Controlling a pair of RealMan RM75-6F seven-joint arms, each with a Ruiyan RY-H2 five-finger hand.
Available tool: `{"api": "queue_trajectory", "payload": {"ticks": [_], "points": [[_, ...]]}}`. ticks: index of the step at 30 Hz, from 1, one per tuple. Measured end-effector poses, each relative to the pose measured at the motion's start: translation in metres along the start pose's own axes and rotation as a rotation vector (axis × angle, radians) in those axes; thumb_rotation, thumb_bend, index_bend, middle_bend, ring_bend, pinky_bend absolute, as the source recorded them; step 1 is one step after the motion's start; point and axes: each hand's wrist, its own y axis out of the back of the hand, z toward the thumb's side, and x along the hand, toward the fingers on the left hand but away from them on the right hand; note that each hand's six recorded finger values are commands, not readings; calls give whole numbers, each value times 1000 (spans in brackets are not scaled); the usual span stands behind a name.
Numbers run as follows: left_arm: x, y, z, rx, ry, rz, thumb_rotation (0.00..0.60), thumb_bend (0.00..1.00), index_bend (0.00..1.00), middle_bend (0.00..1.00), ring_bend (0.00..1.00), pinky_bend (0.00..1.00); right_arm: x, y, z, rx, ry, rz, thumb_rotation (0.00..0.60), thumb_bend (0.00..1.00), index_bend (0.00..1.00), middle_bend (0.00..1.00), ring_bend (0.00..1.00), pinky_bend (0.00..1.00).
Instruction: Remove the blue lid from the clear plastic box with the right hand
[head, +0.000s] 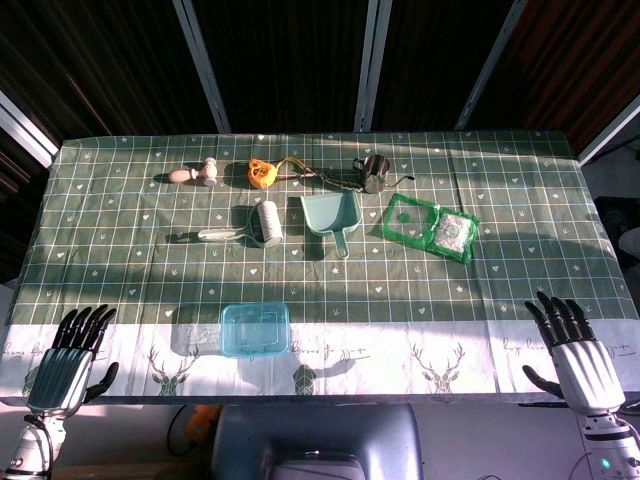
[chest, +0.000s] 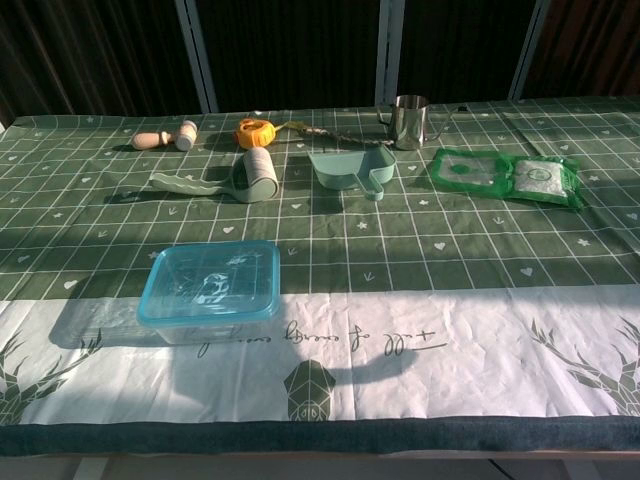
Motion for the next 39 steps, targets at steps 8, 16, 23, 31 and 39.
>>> {"api": "queue_trajectory", "payload": {"ticks": [8,16,23,31,39], "points": [[3,-12,18,-104,-99,-45,600,275,0,0,0,0,-2,-4,12,1,63,-19,600,296,0,0,0,0],[22,-32,79,-367,-344,-137,600,262,0,0,0,0,-4,-10,15,2,77,9,600,296,0,0,0,0],[55,-58,142,-360,-452,-155,600,269,0,0,0,0,-2,-10,16,-7,88,21,600,296,0,0,0,0],[90,-82,176,-318,-447,-220,600,267,0,0,0,0,-3,-9,14,-10,80,25,600,296,0,0,0,0],[108,-89,187,-282,-423,-228,600,266,0,0,0,0,-2,-8,12,-20,76,35,600,296,0,0,0,0]]}}
